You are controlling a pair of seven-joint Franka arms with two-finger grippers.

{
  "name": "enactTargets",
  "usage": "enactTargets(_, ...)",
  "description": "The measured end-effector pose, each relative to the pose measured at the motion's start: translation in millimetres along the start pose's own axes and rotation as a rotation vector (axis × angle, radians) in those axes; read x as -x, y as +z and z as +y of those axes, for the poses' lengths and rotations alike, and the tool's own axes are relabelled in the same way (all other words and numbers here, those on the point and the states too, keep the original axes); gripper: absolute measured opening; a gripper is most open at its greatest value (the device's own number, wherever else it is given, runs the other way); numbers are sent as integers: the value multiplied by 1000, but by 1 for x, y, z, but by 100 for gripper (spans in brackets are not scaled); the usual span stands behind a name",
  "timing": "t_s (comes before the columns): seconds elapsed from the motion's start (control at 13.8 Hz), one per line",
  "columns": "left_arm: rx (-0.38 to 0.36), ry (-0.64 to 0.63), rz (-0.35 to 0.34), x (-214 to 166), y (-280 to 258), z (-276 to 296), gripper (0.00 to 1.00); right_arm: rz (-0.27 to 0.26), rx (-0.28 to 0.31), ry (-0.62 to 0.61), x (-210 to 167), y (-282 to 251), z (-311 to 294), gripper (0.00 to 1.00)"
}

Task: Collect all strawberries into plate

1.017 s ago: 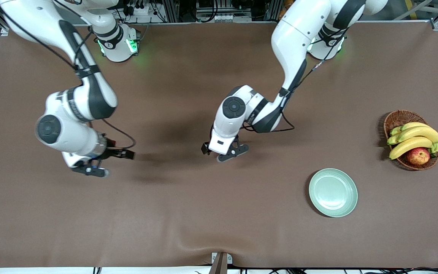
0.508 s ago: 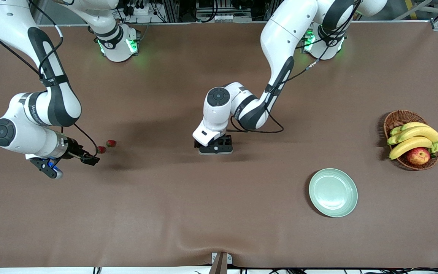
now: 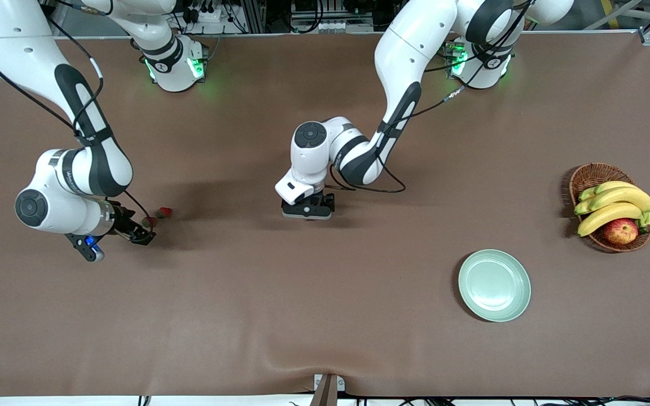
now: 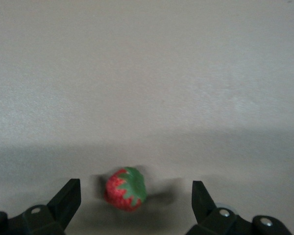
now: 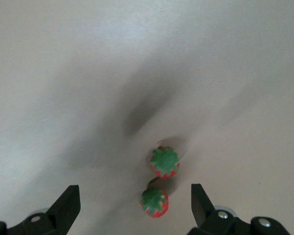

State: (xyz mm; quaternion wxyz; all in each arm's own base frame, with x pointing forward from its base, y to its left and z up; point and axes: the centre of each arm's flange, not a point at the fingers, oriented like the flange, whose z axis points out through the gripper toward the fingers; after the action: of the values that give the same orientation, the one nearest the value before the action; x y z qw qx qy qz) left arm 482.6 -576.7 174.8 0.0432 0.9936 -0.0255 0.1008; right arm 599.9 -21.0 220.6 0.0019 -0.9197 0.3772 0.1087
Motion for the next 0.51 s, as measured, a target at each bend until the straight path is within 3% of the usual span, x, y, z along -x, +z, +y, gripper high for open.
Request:
enactTargets(0.44, -22, 26, 24, -4, 2, -4, 100, -27, 23, 26, -10, 23, 11, 96)
enactTargets(0.51, -21, 27, 23, -4, 2, -4, 93, -29, 25, 26, -10, 25, 11, 96)
